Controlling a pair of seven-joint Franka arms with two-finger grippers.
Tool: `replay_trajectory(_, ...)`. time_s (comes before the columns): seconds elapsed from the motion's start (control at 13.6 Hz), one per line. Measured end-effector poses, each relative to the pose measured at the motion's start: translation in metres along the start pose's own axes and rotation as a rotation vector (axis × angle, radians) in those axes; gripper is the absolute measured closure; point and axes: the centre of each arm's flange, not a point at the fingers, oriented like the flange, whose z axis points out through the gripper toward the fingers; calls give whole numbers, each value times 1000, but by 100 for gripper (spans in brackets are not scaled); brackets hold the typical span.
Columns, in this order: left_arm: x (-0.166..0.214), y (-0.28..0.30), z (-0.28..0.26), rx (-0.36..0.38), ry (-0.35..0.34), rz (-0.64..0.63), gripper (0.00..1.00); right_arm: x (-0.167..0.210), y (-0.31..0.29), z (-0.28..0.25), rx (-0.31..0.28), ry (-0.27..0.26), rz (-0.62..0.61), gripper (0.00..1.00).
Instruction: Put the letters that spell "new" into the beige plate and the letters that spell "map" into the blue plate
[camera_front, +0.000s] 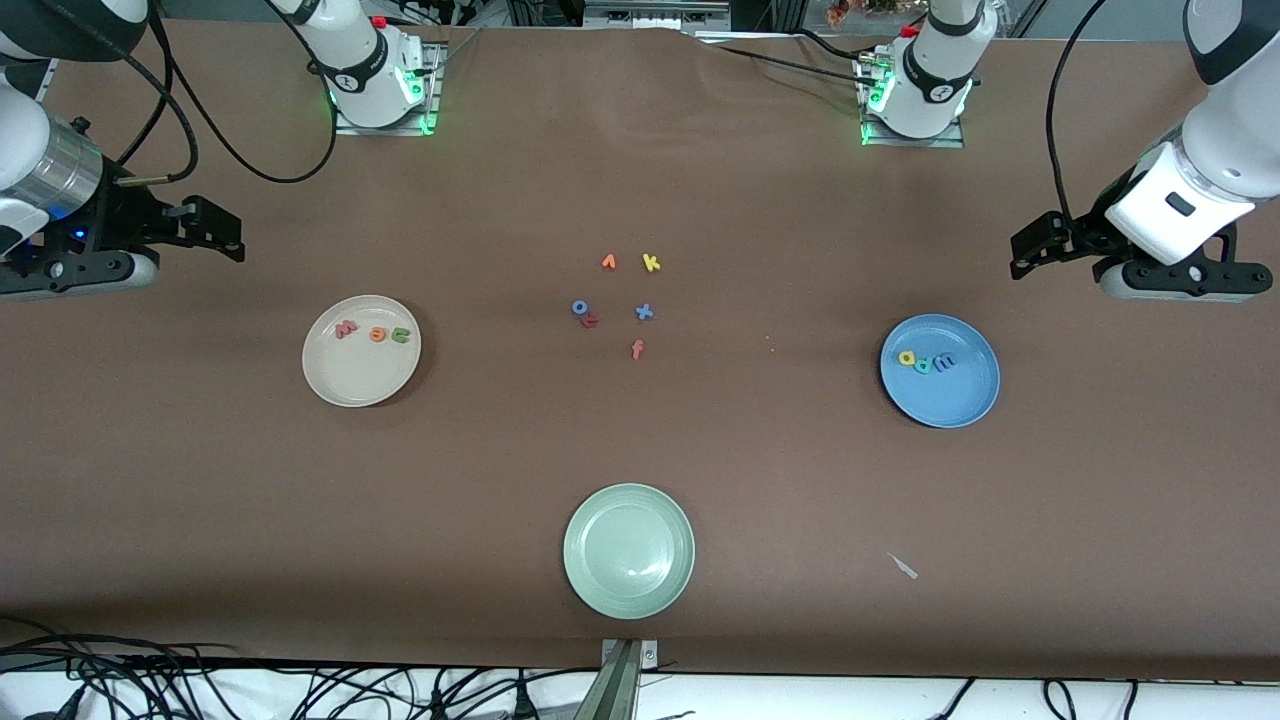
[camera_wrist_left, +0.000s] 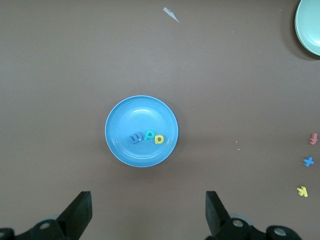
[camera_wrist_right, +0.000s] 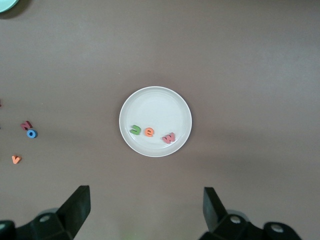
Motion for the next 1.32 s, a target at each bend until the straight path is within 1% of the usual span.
replay_trajectory(1.32,0,0,0,0,0,0,0,1,-1,2,-1,-3,-3,0)
